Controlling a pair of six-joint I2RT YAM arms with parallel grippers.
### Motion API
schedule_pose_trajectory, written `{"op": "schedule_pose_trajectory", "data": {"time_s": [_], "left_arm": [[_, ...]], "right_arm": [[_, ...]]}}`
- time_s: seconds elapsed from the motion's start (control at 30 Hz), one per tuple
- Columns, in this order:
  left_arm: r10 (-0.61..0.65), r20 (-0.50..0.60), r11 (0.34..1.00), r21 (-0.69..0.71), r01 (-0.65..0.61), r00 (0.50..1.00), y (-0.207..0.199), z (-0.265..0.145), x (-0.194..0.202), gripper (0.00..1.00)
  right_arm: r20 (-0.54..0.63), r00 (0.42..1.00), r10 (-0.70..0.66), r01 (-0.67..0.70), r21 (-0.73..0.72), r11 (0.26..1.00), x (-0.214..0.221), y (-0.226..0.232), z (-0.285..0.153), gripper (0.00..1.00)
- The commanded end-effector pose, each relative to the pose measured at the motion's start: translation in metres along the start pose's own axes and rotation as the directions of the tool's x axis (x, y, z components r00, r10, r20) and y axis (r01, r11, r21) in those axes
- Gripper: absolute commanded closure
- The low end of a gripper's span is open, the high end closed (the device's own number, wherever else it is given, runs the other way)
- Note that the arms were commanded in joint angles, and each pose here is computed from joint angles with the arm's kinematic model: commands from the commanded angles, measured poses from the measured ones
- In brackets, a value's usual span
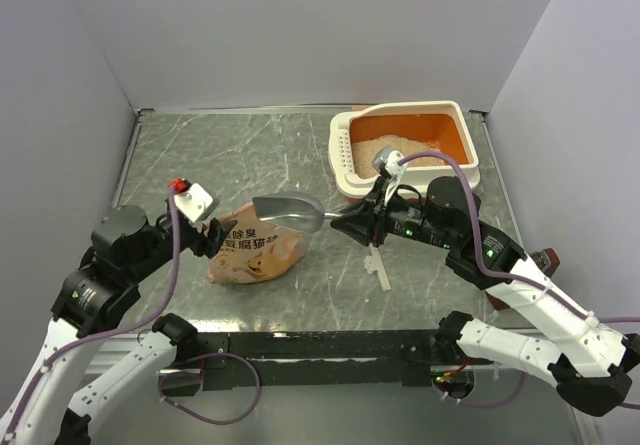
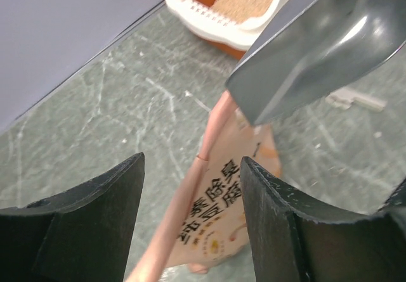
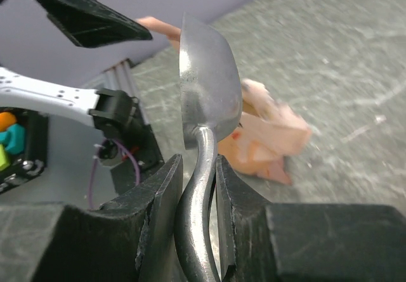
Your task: Fill the litter box with clean litter
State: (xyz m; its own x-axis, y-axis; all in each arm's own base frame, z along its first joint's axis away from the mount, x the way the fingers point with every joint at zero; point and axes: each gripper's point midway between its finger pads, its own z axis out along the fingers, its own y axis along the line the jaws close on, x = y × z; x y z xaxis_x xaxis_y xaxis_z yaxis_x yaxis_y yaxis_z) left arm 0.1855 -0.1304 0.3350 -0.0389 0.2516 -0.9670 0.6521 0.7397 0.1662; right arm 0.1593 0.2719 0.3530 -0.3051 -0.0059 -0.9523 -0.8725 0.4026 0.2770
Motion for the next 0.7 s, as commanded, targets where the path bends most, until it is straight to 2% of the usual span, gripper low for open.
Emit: {"op": "schedule_pose_trajectory", "data": {"time_s": [0.0,0.2,0.5,0.57,0.6,0.63,0.67], "left_arm": [[0.128,-0.043,0.992,-0.015,-0.129,0.991,0.011,0.014,0.007,0.33],[0.163,-0.117,0.986,0.052,-0.157,0.98,0.006,0.035,0.026,0.31],[0.175,-0.222,0.969,0.21,-0.128,0.959,-0.016,0.056,0.062,0.31],[0.172,-0.253,0.957,0.271,-0.101,0.952,-0.026,0.058,0.073,0.38],[0.172,-0.27,0.954,0.287,-0.091,0.947,-0.029,0.057,0.079,0.45],[0.168,-0.282,0.954,0.289,-0.083,0.945,-0.029,0.057,0.081,0.68],[0.164,-0.289,0.958,0.275,-0.082,0.943,-0.027,0.057,0.082,0.83]], "right_arm": [[0.058,0.998,-0.033,0.027,0.098,0.995,-0.012,-0.011,-0.016,1.0],[0.044,0.998,-0.043,0.031,0.238,0.971,-0.004,-0.033,-0.032,1.0],[0.034,0.999,-0.034,0.026,0.231,0.973,0.005,-0.03,-0.041,1.0],[0.016,0.999,-0.039,0.034,0.243,0.969,0.006,-0.032,-0.042,1.0],[0.01,0.999,-0.04,0.036,0.246,0.969,0.006,-0.032,-0.042,1.0],[-0.003,0.999,-0.039,0.038,0.244,0.969,0.007,-0.032,-0.042,1.0],[-0.019,0.999,-0.034,0.038,0.247,0.968,0.008,-0.033,-0.039,1.0]]}}
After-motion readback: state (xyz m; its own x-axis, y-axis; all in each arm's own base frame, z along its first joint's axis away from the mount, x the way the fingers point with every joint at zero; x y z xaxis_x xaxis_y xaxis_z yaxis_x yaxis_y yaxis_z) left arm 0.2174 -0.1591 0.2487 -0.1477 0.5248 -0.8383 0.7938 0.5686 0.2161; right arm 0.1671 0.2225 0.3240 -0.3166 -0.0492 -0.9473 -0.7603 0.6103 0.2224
